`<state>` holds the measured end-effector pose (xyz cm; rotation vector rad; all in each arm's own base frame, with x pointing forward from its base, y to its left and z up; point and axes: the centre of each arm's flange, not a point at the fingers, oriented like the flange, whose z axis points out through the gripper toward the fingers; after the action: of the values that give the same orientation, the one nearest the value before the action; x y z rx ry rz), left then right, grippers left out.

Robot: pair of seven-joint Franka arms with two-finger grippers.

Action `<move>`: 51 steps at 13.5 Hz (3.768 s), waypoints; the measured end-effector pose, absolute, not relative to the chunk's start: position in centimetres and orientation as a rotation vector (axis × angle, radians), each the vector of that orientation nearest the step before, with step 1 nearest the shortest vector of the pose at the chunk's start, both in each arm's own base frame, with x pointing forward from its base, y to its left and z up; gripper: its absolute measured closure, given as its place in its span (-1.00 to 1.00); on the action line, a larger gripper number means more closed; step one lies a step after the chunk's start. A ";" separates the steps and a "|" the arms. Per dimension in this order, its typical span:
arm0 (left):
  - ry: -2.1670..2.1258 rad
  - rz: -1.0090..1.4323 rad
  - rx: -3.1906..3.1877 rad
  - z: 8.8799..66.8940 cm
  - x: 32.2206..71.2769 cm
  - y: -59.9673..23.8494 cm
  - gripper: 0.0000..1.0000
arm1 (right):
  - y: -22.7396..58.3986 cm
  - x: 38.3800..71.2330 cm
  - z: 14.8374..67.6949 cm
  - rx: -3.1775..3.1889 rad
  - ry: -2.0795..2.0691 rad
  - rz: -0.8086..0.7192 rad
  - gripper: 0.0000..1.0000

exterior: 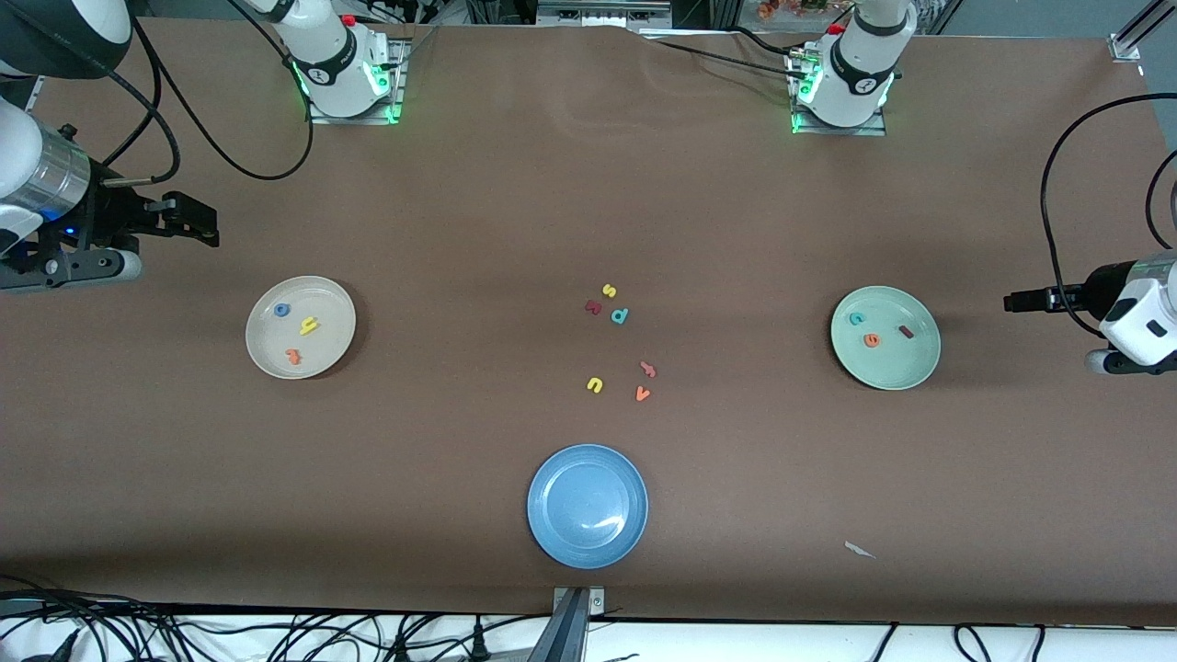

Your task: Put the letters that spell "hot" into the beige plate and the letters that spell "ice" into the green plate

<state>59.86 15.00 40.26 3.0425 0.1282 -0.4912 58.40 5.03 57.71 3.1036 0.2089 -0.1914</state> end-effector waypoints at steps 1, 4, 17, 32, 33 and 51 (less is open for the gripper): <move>0.122 -0.489 3.028 39.3 59.3 16.2 -0.98 | 5.2 58.4 57.7 3.105 0.212 -0.190 -1.00; 0.112 -0.497 2.985 36.4 58.6 17.0 -0.98 | 5.4 58.4 57.8 3.105 0.220 -0.187 -1.00; 0.001 -0.460 2.978 35.6 60.6 13.1 -0.99 | 4.6 58.5 57.7 3.106 0.198 -0.194 -1.00; -0.010 -0.313 3.102 54.6 56.5 3.4 -0.90 | 4.6 58.5 57.7 3.106 0.197 -0.194 -1.00; -0.010 -0.310 3.105 54.8 56.4 3.4 -0.91 | 4.6 58.5 57.7 3.106 0.197 -0.194 -1.00; 0.022 -0.345 3.099 55.9 55.9 4.4 -1.00 | 3.0 58.6 57.6 3.110 0.154 -0.196 -1.00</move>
<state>55.89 4.39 55.92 3.0995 0.0222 -0.3446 58.62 2.97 57.62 3.1104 0.1536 -0.1964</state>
